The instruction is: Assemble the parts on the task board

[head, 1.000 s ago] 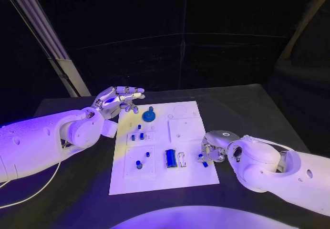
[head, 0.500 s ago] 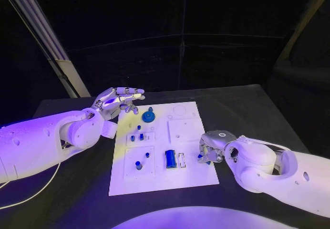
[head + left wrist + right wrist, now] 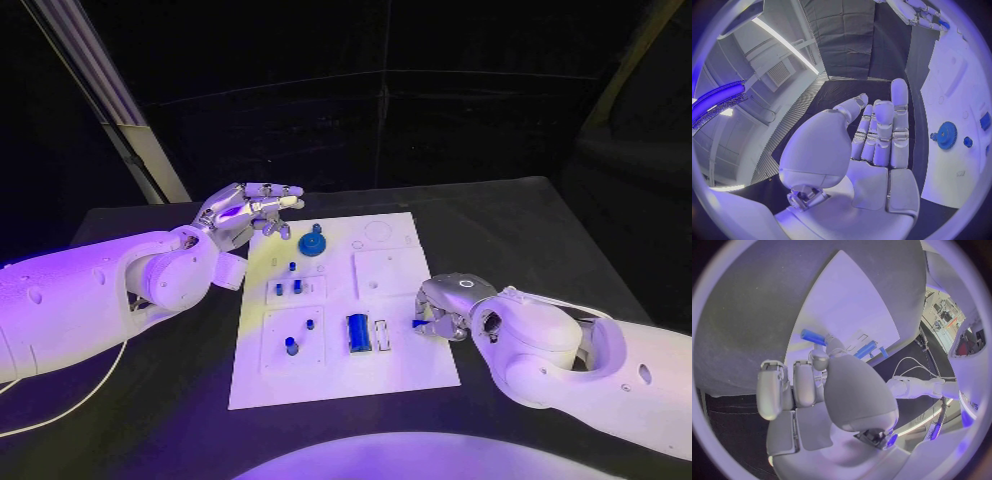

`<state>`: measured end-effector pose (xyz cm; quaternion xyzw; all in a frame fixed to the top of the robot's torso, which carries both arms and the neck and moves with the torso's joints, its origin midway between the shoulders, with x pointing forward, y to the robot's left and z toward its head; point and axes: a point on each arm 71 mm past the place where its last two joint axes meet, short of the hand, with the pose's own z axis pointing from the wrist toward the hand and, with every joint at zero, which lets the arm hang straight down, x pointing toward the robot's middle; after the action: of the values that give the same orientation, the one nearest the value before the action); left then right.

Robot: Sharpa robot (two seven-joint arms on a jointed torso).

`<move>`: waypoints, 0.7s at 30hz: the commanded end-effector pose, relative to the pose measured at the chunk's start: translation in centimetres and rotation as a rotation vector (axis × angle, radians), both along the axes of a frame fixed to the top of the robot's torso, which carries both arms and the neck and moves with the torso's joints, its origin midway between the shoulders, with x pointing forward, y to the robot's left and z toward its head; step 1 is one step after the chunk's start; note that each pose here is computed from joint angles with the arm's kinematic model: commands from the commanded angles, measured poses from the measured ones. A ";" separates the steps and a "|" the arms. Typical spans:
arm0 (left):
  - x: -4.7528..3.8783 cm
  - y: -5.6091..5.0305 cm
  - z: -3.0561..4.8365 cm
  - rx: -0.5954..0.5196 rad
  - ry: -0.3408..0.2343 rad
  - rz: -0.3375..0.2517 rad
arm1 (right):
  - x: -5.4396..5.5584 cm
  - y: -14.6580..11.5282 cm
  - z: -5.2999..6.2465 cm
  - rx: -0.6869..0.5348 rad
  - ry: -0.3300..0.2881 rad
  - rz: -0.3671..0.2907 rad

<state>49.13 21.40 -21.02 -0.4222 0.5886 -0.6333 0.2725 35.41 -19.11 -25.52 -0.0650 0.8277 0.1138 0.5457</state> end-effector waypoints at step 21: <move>-0.09 -0.2 0.10 -0.009 0.002 -0.016 | -0.4 0.7 0.8 0.350 0.019 -0.163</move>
<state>49.10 21.33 -21.03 -0.4216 0.5892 -0.6338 0.2708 34.96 -18.37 -24.85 0.0620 0.8104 0.1916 0.5502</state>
